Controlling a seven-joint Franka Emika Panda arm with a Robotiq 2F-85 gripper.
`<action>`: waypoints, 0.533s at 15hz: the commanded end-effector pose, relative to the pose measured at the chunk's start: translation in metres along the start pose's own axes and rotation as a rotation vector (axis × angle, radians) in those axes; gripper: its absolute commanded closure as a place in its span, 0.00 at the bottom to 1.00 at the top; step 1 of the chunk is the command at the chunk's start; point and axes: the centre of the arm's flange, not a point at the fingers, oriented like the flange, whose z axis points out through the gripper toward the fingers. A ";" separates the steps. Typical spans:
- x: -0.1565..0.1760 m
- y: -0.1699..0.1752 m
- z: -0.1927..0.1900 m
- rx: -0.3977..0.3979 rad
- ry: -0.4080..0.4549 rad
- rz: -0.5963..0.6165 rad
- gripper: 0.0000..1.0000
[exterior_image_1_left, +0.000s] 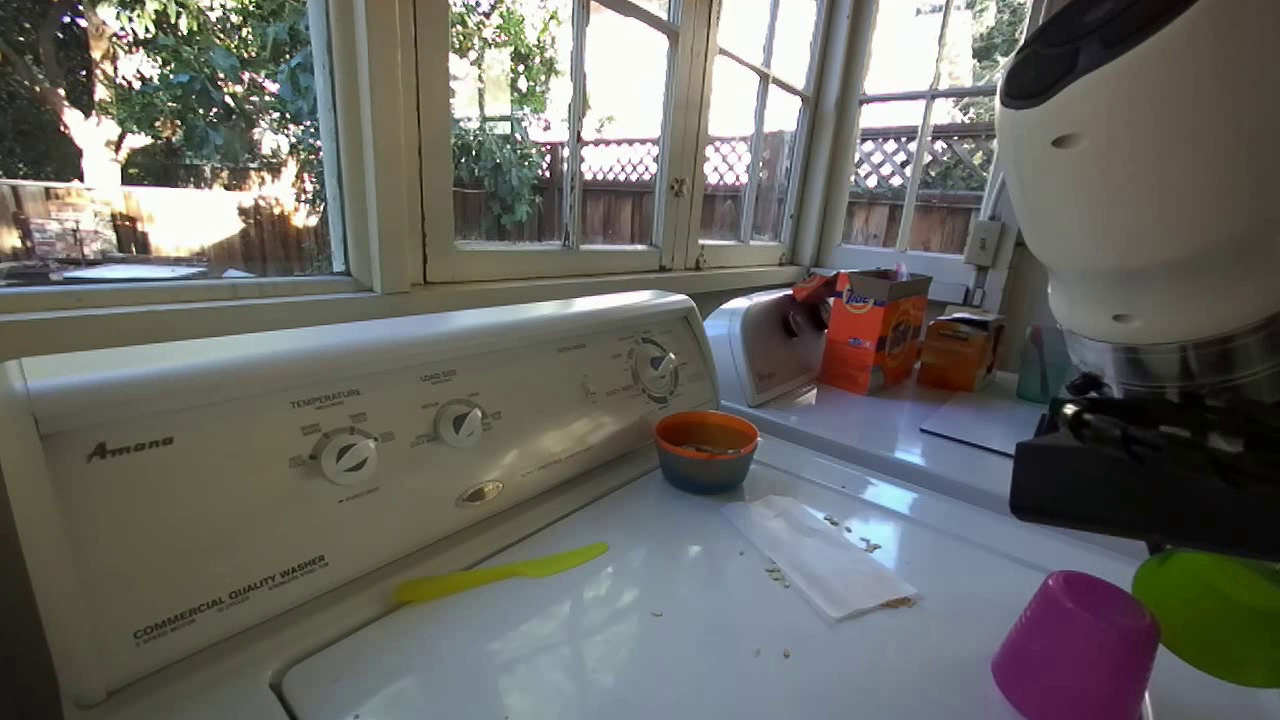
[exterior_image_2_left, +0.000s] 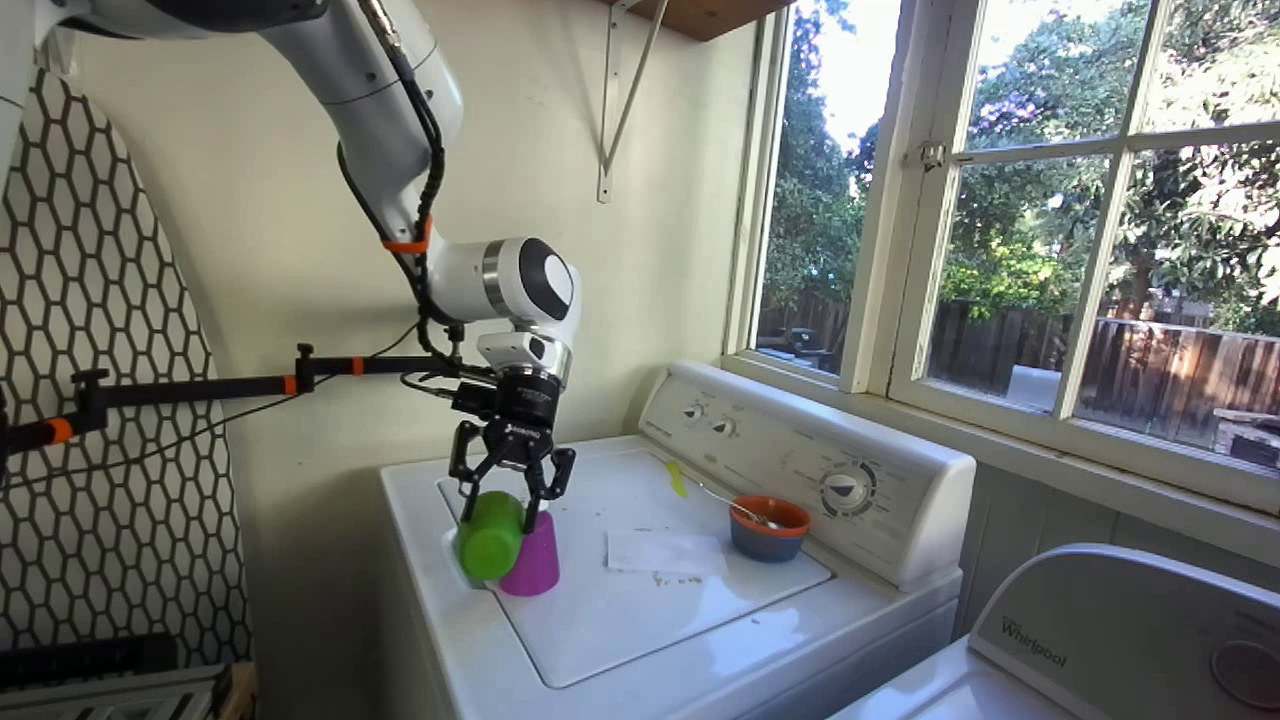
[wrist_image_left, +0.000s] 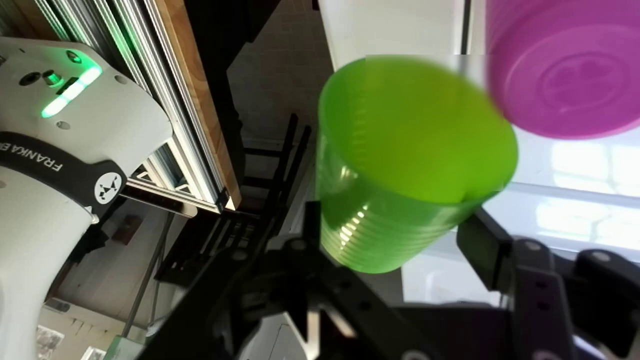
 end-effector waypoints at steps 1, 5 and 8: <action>0.002 0.006 0.006 0.013 -0.046 -0.037 0.55; 0.001 0.009 0.003 0.002 -0.035 -0.097 0.55; 0.000 0.015 0.002 -0.021 -0.039 -0.178 0.55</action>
